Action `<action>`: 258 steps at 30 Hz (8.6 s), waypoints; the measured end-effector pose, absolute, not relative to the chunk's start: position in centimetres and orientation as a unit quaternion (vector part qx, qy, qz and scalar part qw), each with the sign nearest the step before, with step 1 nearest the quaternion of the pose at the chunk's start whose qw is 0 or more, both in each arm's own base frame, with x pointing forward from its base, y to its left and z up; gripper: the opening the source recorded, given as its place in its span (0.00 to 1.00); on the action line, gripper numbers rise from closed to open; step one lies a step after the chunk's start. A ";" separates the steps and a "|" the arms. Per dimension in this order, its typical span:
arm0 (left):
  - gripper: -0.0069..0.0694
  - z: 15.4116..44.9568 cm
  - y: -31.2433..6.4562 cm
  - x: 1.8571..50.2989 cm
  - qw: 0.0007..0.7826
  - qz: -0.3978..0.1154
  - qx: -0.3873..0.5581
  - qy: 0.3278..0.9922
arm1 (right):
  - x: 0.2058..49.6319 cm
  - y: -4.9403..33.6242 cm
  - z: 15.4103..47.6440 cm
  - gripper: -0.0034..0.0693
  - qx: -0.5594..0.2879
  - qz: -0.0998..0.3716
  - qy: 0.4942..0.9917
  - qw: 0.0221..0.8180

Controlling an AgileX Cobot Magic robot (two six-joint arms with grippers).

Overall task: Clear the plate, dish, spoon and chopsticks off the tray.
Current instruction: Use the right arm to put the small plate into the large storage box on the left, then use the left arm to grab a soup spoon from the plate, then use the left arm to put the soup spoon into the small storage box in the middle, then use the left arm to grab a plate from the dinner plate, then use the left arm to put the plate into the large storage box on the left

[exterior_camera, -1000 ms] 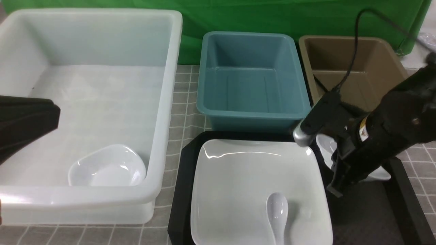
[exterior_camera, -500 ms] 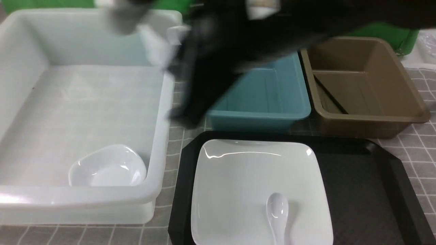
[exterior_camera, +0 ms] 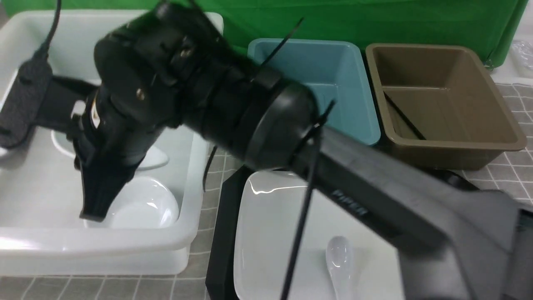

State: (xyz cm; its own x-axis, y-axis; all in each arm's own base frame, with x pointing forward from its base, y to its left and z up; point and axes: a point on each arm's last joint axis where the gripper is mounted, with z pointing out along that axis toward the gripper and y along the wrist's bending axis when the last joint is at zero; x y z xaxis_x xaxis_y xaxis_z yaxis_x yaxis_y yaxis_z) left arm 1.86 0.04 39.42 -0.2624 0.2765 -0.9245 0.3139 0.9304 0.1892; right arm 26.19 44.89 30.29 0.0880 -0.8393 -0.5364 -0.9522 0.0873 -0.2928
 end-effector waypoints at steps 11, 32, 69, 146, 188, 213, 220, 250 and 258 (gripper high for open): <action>0.09 39.5 0.0 1.9 0.584 -0.019 0.185 0.790 | 28.9 45.0 25.8 0.14 -0.649 0.138 0.702 0.259; 0.09 39.6 -0.2 1.9 0.588 -0.023 0.196 0.785 | 28.9 45.3 25.4 0.40 -0.631 0.154 0.715 0.257; 0.09 30.6 -15.4 16.7 0.260 -0.183 0.391 0.864 | 11.7 10.3 38.8 0.10 -0.262 0.022 0.917 0.299; 0.38 21.2 -26.7 48.5 0.356 -0.068 0.300 0.883 | 3.9 1.3 38.5 0.20 -0.211 0.145 0.875 0.411; 0.72 19.3 -23.3 20.4 0.139 -0.002 0.733 0.665 | 4.5 2.1 35.9 0.23 -0.233 0.122 0.883 0.390; 0.67 15.8 -23.0 20.9 0.137 0.050 0.811 0.566 | 4.5 2.4 35.9 0.24 -0.228 0.142 0.881 0.390; 0.61 15.4 -23.2 21.0 0.129 0.054 0.815 0.562 | 4.5 2.5 35.9 0.24 -0.228 0.143 0.880 0.391; 0.13 28.3 -23.6 15.5 0.262 0.013 0.781 0.567 | 4.6 1.9 40.0 0.24 -0.213 0.173 0.823 0.497; 0.13 31.7 -22.2 14.2 0.333 0.001 0.763 0.554 | 4.8 1.5 40.8 0.17 -0.208 0.163 0.807 0.529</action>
State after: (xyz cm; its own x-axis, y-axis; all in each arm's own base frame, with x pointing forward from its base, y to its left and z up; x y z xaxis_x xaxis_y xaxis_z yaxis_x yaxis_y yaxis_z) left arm 14.17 -22.19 31.66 0.3859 0.8463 -0.3673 0.8448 -0.1643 0.5091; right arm 4.83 1.52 40.83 -0.3548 -0.1630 -0.9206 -0.5075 0.8605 0.0433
